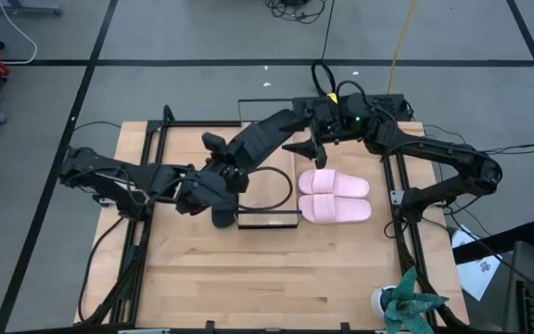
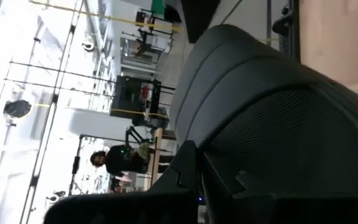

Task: Pick and place slides into the shelf
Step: Put the left black slide on the shelf

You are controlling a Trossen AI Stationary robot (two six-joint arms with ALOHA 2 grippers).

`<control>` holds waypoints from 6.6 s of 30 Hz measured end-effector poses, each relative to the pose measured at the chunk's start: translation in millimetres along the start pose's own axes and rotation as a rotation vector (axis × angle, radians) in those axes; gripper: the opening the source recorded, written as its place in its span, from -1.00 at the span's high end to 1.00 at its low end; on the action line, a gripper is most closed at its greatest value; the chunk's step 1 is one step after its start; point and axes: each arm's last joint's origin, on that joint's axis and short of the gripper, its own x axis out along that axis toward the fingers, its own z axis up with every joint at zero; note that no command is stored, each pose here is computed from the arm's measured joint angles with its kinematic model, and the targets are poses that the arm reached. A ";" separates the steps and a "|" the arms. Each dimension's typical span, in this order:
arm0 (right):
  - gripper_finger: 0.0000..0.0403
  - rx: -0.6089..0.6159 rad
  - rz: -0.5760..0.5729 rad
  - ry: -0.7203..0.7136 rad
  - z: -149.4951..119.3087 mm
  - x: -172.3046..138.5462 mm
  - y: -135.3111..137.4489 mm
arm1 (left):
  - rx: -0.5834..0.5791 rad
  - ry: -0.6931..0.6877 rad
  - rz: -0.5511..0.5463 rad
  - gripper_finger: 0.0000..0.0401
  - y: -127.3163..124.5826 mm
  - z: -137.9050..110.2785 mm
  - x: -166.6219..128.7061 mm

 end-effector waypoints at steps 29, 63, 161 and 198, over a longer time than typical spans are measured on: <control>-0.32 -0.011 0.007 0.009 -1.8 3.9 6.5 | -0.065 -0.046 0.007 1.00 7.4 3.5 5.6; -0.32 -0.013 0.008 0.051 -11.4 11.0 3.9 | -0.073 -0.073 -0.004 1.00 3.5 9.3 15.6; 1.00 0.183 -0.225 0.347 -98.0 83.5 66.6 | -0.457 0.213 0.173 0.85 12.7 -56.8 -14.7; 1.00 -0.078 -0.330 0.355 -133.5 47.5 -4.9 | -0.661 0.367 -0.081 0.85 -4.9 -90.5 -23.7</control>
